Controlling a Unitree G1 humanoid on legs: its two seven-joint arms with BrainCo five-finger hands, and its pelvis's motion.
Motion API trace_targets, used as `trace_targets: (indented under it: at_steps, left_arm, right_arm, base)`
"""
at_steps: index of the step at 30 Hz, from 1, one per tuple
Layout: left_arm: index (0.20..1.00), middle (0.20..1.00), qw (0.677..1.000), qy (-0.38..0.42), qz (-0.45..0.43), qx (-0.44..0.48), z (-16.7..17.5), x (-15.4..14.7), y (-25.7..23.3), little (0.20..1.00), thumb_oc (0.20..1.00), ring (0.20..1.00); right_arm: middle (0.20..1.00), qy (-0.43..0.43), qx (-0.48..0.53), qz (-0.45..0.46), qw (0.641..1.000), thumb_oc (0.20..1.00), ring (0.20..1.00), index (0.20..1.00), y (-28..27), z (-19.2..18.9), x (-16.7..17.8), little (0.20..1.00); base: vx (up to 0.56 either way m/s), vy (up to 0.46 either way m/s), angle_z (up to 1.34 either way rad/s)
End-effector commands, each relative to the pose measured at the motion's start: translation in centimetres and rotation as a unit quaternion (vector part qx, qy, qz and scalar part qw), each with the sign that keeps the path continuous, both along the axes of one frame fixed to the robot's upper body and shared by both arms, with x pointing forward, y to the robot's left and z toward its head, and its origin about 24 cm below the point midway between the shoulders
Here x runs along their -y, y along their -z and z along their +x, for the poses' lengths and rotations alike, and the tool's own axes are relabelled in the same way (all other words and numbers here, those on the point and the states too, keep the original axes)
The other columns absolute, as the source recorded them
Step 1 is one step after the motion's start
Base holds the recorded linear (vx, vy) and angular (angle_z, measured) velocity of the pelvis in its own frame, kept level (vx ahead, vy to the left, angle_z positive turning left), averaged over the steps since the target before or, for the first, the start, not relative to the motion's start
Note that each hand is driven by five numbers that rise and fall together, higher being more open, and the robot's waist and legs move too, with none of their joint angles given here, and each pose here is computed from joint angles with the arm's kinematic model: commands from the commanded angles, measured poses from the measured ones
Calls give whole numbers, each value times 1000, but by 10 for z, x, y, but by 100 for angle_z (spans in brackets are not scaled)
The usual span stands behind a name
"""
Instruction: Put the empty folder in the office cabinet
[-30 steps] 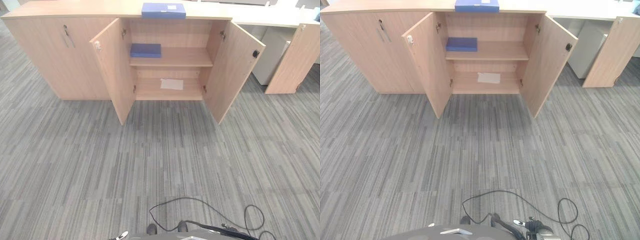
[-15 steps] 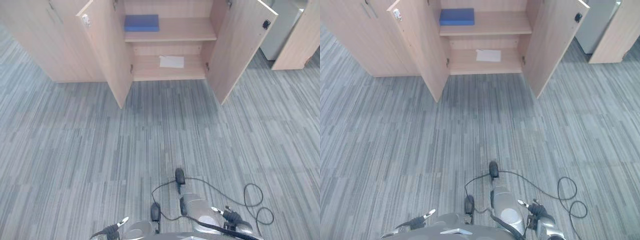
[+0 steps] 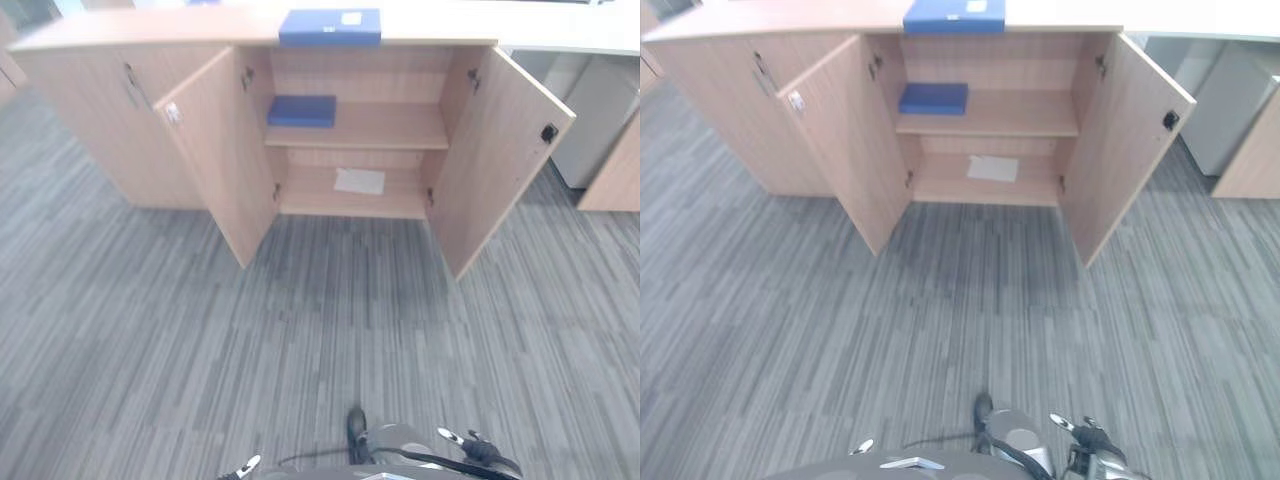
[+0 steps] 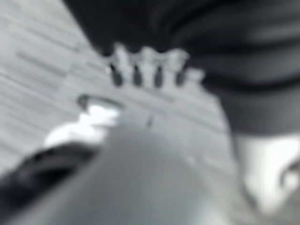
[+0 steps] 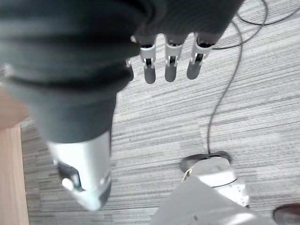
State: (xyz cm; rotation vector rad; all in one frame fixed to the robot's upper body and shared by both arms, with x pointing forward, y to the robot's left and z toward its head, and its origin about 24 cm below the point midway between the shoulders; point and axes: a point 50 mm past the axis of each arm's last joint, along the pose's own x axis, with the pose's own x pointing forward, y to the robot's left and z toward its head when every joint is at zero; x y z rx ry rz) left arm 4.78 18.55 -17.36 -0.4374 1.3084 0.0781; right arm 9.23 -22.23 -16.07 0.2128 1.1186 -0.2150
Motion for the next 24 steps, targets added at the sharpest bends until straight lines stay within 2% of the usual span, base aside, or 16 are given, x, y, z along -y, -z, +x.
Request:
trace_targets:
  at_steps: [1, 7, 9, 15, 18, 24]
  left_arm:
    - [1000, 1000, 1000, -10, 12, 5, 9, -11, -2, 1000, 1000, 1000]
    - [1000, 1000, 1000, -11, 15, 24, 24, -13, -4, 1000, 1000, 1000]
    - [1000, 1000, 1000, -14, 21, 18, 19, -11, -3, 1000, 1000, 1000]
    - [1000, 1000, 999, -20, 26, 13, 21, -14, -3, 1000, 1000, 1000]
    - [1000, 1000, 999, -23, 31, 18, 23, -19, -4, 1000, 1000, 1000]
    - [1000, 1000, 998, -9, 53, 26, 26, -31, -6, 1000, 1000, 1000]
  right_arm:
    - [1000, -31, 33, -33, 998, 1000, 1000, 1000, -10, 10, 17, 1000]
    - [1000, -77, 72, -43, 993, 1000, 1000, 1000, -19, 35, 12, 1000]
    - [1000, -112, 92, -40, 989, 1000, 1000, 1000, -22, 48, 6, 1000]
    - [1000, -171, 94, -49, 980, 1000, 1000, 1000, -23, 53, -2, 1000]
    - [1000, -173, 82, -48, 980, 1000, 1000, 1000, -21, 51, -4, 1000]
    - [1000, -155, 65, -48, 985, 1000, 1000, 1000, -19, 54, -7, 1000]
  base:
    - [262, -187, 73]
    - [311, -27, 21]
    - [609, 155, -87]
    - [358, 143, -102]
    - [459, 234, -68]
    - [282, 165, -4]
